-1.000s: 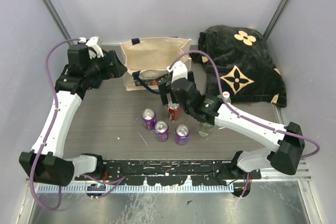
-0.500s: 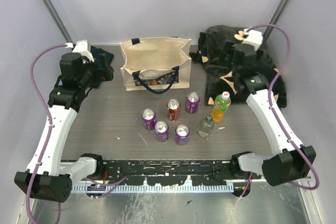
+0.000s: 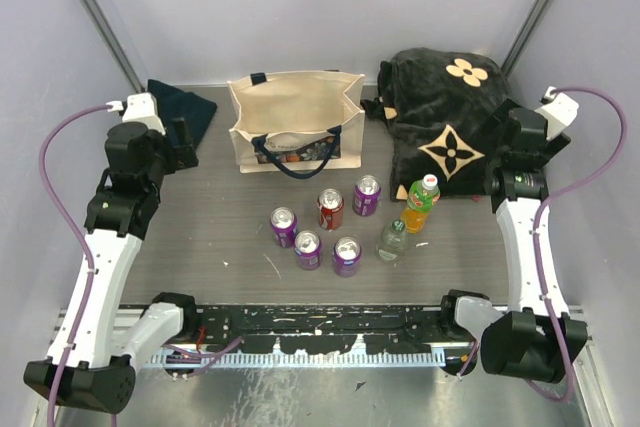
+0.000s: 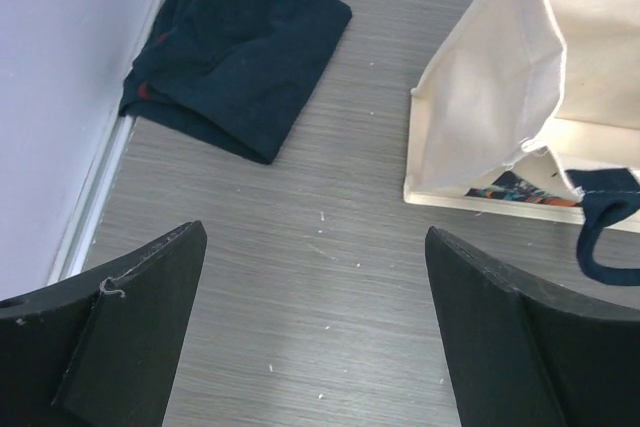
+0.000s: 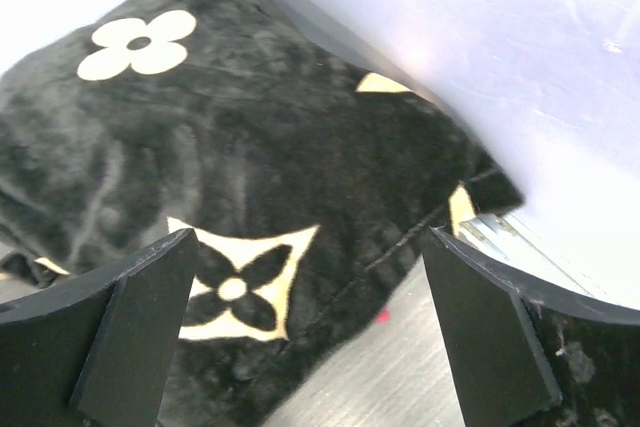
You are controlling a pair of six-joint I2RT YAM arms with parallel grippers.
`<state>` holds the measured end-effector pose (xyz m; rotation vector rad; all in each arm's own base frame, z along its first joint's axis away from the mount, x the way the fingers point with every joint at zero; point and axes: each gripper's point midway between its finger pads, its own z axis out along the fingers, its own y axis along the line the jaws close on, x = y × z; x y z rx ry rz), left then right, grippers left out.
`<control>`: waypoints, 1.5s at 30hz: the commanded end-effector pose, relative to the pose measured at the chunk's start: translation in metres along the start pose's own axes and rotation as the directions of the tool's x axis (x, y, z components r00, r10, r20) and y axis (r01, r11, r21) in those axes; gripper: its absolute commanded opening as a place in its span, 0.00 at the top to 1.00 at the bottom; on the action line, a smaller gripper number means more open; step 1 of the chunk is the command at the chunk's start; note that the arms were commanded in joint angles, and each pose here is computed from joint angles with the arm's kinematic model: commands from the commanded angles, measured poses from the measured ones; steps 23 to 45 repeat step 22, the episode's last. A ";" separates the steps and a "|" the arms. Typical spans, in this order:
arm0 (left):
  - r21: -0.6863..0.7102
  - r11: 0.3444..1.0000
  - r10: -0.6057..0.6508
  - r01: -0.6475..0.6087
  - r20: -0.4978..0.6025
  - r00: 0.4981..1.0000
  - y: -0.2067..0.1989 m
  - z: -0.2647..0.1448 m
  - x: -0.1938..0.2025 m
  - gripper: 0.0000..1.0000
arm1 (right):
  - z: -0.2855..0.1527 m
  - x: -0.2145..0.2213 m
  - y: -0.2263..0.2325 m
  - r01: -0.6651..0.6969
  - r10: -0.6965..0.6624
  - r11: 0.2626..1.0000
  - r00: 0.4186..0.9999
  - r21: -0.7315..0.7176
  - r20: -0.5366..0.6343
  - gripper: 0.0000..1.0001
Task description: Take the beverage out of the canvas bag
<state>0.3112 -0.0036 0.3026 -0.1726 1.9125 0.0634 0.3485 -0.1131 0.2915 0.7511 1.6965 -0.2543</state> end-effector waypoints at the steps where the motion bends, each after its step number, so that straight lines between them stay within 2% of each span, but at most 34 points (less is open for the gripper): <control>1: -0.062 0.998 0.021 -0.019 0.027 0.999 0.016 -0.007 0.006 0.02 | -0.015 -0.029 -0.025 -0.083 0.069 0.993 0.984 0.082 0.161 0.00; 10: -0.115 0.993 0.009 -0.001 0.063 0.998 0.030 -0.021 0.012 0.02 | -0.036 -0.019 -0.062 -0.154 0.106 0.972 0.961 0.178 0.254 0.00; 21: -0.188 0.982 -0.005 0.013 0.044 0.999 0.044 -0.025 0.026 0.02 | -0.037 -0.014 -0.065 -0.126 0.080 0.972 0.971 0.199 0.227 0.00; 45: -0.186 0.982 -0.007 0.016 0.049 0.999 0.044 -0.024 0.026 0.02 | -0.038 -0.015 -0.065 -0.126 0.079 0.972 0.970 0.197 0.229 0.00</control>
